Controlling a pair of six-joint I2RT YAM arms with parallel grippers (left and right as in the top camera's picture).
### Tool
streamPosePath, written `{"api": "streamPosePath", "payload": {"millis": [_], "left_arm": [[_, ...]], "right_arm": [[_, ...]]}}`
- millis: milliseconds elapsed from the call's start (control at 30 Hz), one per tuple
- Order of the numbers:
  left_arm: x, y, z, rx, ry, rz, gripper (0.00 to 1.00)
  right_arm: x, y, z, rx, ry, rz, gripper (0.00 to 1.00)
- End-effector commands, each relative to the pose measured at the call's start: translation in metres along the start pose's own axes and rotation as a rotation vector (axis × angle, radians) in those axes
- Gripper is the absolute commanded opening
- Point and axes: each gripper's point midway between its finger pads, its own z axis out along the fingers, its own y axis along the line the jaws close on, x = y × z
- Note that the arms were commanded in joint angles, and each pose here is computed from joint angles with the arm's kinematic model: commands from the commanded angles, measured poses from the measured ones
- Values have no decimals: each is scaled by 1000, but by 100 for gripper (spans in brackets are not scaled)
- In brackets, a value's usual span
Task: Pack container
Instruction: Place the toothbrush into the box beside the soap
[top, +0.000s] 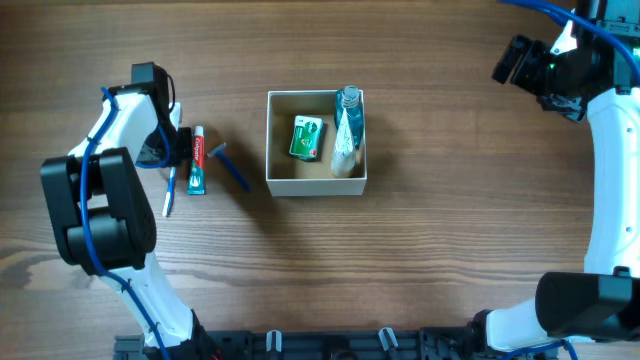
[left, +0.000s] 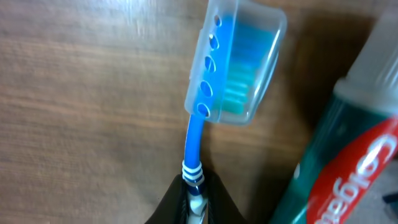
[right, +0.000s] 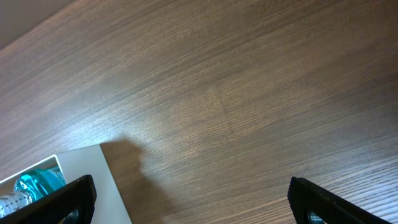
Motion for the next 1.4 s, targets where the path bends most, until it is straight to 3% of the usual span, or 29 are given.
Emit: {"api": "streamPosePath", "payload": {"millis": [0, 200, 333, 567, 700, 933, 1067, 1233, 1367], "left_arm": [[-7, 4, -34, 7, -83, -46, 4], [-14, 4, -88, 37, -224, -83, 4], [-10, -20, -137, 148, -332, -87, 4], [10, -111, -232, 377, -544, 7, 4], [18, -166, -253, 463, -589, 59, 4], [8, -226, -216, 462, -521, 47, 4], [-8, -251, -169, 444, -459, 45, 4], [-8, -262, -122, 419, -352, 21, 4], [-6, -262, -118, 412, -338, 22, 4]], "right_arm": [[-3, 3, -3, -13, -10, -3, 100], [-3, 3, -3, -12, -10, -3, 100], [-3, 3, -3, -12, -10, -3, 100], [-3, 3, -3, -12, -10, -3, 100], [-3, 3, -3, -12, -10, -3, 100], [-3, 3, -3, -13, -10, -3, 100], [-3, 3, -3, -12, -10, -3, 100], [-3, 3, -3, -13, -10, -3, 100], [-3, 3, -3, -13, -10, -3, 100]]}}
